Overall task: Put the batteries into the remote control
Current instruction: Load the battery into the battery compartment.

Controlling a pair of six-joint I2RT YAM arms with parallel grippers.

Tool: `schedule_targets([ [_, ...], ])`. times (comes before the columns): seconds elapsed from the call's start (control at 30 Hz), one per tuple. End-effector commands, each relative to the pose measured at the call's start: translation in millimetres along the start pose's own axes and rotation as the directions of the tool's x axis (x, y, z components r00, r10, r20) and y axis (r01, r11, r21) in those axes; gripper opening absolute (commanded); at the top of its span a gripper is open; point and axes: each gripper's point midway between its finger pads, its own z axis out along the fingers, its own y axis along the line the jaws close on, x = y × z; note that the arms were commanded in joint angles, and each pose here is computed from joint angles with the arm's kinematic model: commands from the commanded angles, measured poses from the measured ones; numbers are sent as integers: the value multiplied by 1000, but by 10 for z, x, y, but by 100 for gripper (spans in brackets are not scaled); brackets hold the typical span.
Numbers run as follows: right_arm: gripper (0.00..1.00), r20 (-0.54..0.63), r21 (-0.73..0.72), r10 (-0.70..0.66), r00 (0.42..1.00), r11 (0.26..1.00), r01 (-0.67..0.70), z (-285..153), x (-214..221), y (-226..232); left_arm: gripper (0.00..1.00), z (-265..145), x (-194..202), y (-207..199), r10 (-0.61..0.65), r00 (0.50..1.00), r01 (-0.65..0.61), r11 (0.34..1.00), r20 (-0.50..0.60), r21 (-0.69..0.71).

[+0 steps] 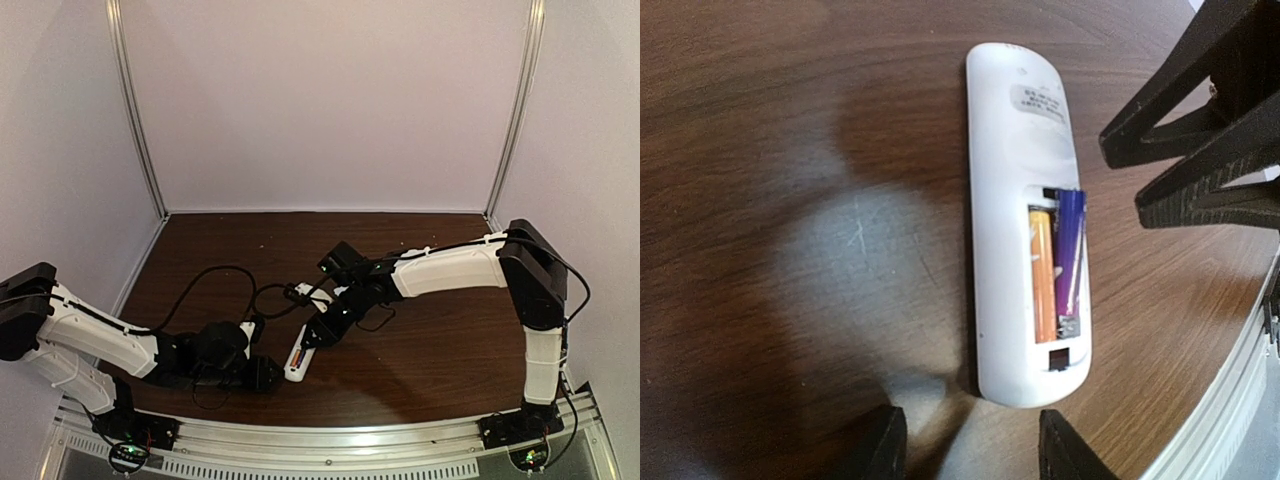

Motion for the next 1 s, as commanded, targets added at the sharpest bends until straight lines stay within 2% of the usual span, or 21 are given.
schedule_targets([
  [0.0, 27, -18, 19, -18, 1000, 1000, 19, 48, 11, -5, 47, 19, -62, -62, -7, 1000, 7, 1000, 13, 21],
  [0.97, 26, -26, 35, -44, 999, 998, 45, 75, -60, -31, 47, 56, -44, -88, -2, 1000, 2, 999, 5, 37],
])
